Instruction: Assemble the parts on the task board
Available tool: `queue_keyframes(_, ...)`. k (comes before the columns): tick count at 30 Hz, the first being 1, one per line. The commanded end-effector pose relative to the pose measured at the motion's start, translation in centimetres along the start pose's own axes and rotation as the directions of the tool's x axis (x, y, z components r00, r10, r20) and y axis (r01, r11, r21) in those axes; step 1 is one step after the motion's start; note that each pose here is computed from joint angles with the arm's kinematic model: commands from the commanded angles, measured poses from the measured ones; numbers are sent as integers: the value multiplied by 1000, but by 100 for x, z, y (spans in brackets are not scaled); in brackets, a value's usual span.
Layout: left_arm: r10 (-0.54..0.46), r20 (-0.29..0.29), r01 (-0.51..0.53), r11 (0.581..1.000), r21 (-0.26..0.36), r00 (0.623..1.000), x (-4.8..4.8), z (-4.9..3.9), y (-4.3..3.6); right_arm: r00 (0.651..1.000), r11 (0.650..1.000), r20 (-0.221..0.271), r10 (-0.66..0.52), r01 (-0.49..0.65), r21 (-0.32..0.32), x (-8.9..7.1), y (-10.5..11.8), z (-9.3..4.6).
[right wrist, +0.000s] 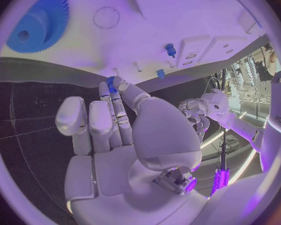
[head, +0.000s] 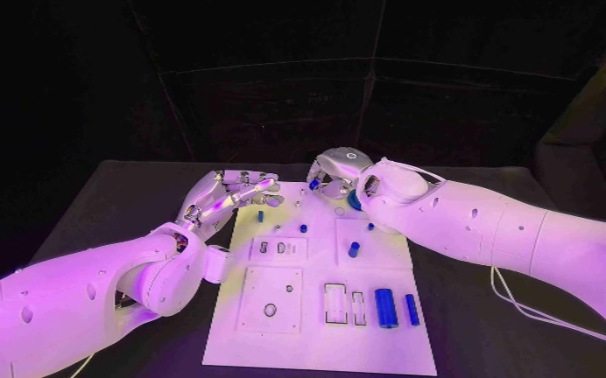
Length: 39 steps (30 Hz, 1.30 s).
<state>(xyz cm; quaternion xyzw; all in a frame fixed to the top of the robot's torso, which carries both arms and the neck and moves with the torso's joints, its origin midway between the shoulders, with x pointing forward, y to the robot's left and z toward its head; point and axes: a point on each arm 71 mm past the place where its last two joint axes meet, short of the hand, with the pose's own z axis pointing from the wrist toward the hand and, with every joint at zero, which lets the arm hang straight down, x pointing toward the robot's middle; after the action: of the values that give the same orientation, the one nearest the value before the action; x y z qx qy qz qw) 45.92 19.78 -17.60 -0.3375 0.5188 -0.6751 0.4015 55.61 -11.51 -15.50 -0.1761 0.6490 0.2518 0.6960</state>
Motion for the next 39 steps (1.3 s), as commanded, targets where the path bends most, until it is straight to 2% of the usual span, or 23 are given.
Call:
queue_keyframes(1,-11,-13,11,1000,5,1000,16,7,-14,1000,1000,31,7,-7,-11,-36,31,31)
queue_keyframes(6,-10,-13,10,1000,5,1000,13,11,-15,1000,1000,25,9,-9,-19,-37,67,60)
queue_keyframes(17,-11,-15,11,1000,5,1000,18,22,-19,1000,1000,-26,9,-10,-20,10,124,133)
queue_keyframes(31,-9,-15,9,1000,3,1000,10,28,-19,998,1000,-64,5,-5,-9,44,133,159)
queue_keyframes(36,-9,-14,9,1000,2,1000,7,30,-18,998,1000,-61,3,-4,-4,44,129,167)
queue_keyframes(39,-9,-14,9,1000,2,1000,6,30,-18,999,1000,-42,4,-4,-6,30,128,164)
